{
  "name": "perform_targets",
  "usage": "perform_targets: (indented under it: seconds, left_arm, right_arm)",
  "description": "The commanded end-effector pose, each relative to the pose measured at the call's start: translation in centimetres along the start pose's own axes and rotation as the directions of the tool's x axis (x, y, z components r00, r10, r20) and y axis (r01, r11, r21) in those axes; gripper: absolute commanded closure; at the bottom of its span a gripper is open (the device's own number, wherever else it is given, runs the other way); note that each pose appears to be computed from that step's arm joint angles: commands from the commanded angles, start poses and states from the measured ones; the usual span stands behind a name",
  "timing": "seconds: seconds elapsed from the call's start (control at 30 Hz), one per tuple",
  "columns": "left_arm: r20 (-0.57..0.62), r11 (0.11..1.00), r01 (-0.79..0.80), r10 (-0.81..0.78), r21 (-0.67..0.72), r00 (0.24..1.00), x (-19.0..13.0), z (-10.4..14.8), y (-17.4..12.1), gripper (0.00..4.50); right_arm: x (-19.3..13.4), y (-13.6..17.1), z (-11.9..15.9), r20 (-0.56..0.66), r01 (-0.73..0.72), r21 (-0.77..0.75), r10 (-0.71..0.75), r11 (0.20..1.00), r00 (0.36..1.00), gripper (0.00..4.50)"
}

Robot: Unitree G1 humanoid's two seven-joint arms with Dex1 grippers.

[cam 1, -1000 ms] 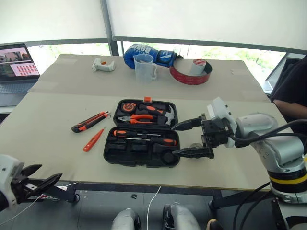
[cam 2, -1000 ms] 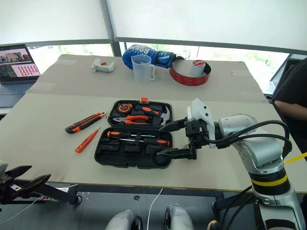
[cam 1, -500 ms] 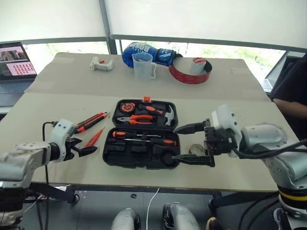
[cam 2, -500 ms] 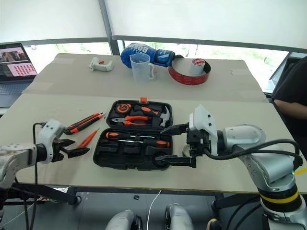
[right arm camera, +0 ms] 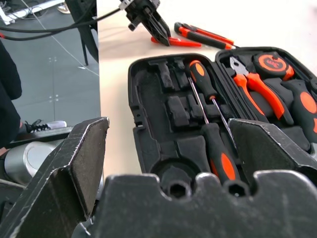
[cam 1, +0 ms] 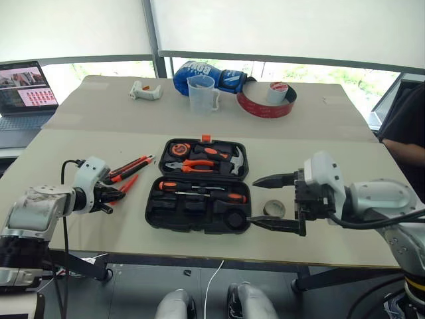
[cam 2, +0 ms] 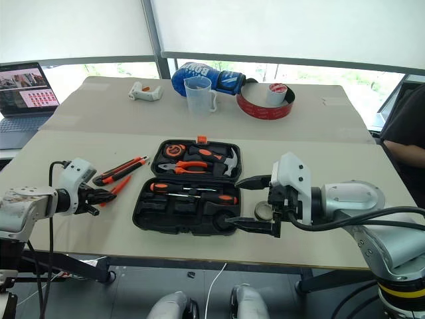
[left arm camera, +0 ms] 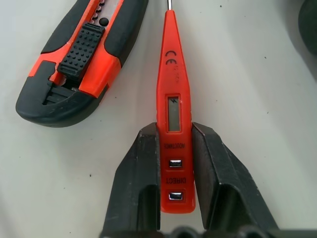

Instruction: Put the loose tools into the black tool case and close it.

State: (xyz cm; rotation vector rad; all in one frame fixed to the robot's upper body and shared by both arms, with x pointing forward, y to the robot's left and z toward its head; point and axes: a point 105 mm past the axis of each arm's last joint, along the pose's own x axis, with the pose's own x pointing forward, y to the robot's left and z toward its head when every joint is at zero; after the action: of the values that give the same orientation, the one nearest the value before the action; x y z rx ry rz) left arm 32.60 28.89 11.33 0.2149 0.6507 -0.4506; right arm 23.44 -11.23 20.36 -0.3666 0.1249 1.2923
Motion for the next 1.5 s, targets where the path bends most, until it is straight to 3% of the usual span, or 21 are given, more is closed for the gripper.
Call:
perform_targets:
  seconds: [0.03, 0.1, 0.2, 0.47, 0.7, 0.9, 1.23, 1.3, 1.5]
  left_arm:
    - [0.123, 0.991, 0.074, -0.089, 0.116, 0.988, -2.6, 3.0, -0.2, 4.05]
    - [0.188, 0.954, 0.174, -0.223, 0.245, 0.957, -4.0, 5.1, -2.0, 4.05]
    - [0.166, 0.855, 0.306, -0.403, 0.418, 0.900, -5.1, 6.6, -4.6, 4.05]
    - [-0.115, 0.562, 0.480, -0.561, 0.674, 0.820, -2.4, 7.3, -7.6, 4.05]
    - [-0.324, 0.344, 0.587, -0.582, 0.733, 0.746, 1.0, 7.0, -9.1, 4.05]
    - [-0.358, 0.301, 0.601, -0.580, 0.741, 0.732, 2.5, 7.0, -9.4, 4.05]
    - [-0.352, 0.345, 0.627, -0.598, 0.698, 0.721, 3.6, 7.0, -9.6, 4.05]
    - [-0.351, 0.363, 0.638, -0.603, 0.679, 0.716, 3.5, 6.9, -9.7, 3.05]
    - [-0.354, 0.367, 0.647, -0.608, 0.669, 0.710, 2.3, 6.4, -9.5, 1.03]
  right_arm:
    - [-0.8, 0.6, 0.4, -0.012, -0.002, -0.013, 0.002, 1.000, 1.000, 0.00]
    - [-1.0, 1.0, 0.1, -0.024, -0.016, -0.002, 0.016, 1.000, 1.000, 0.00]
    - [-1.0, 1.0, -0.1, -0.038, -0.004, -0.012, 0.003, 1.000, 0.999, 0.00]
    - [-1.0, 0.7, -0.4, -0.045, 0.023, -0.022, -0.024, 0.999, 0.999, 0.00]
    - [-0.9, 1.3, -0.7, -0.040, 0.061, -0.008, -0.061, 0.998, 0.997, 0.00]
    - [-1.1, 1.6, -0.9, -0.045, 0.099, -0.002, -0.099, 0.995, 0.994, 0.00]
    - [-1.4, 1.7, -1.0, -0.047, 0.131, -0.001, -0.131, 0.991, 0.990, 0.00]
    - [-1.4, 1.7, -1.0, -0.046, 0.132, 0.000, -0.132, 0.991, 0.990, 0.00]
    - [-1.3, 1.5, -1.1, -0.049, 0.129, -0.002, -0.129, 0.992, 0.990, 0.00]
